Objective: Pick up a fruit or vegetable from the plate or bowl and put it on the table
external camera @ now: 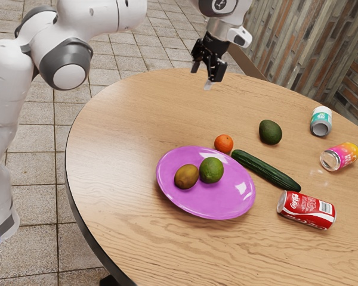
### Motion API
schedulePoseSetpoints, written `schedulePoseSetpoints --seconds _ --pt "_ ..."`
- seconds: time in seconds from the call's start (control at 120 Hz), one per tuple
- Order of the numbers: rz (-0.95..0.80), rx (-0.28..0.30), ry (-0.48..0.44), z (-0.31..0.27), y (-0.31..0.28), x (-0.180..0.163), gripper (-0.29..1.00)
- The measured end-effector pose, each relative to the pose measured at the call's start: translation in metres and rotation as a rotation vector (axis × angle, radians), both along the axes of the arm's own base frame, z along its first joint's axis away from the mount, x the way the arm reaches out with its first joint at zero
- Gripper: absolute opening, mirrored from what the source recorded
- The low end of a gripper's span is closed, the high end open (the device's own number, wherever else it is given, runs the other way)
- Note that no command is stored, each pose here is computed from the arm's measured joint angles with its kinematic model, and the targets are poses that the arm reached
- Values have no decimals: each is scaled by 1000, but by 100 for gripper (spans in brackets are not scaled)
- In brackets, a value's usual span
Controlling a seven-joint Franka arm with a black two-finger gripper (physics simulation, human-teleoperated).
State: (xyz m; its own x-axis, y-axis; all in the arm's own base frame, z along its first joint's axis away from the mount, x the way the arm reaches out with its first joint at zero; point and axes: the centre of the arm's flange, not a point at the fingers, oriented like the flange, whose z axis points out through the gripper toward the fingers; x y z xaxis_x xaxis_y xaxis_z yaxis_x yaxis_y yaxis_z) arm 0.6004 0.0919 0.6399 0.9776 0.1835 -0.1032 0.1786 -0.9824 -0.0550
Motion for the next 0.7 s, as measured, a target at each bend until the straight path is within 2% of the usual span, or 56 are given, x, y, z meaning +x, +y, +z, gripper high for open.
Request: schedulePoseSetpoints --seconds 0.167,0.217,0.292,0.342,0.425,0.483,0.558,0.617,0.7 --pt "8 -20 1 1 8 -2 70" --pt "4 -16 -37 25 4 -10 70" --pt "-63 -43 -162 105 -42 -55 70" --pt "-108 -71 -199 134 -76 -81 70" --pt "-157 -92 -176 145 -135 -100 70" --pt "-190 -82 -153 144 -176 -112 70" --pt "-314 -118 -97 127 -227 -158 70" --pt "-303 -79 -82 108 -225 -181 70" --pt "-204 -13 -130 107 -209 -184 70"
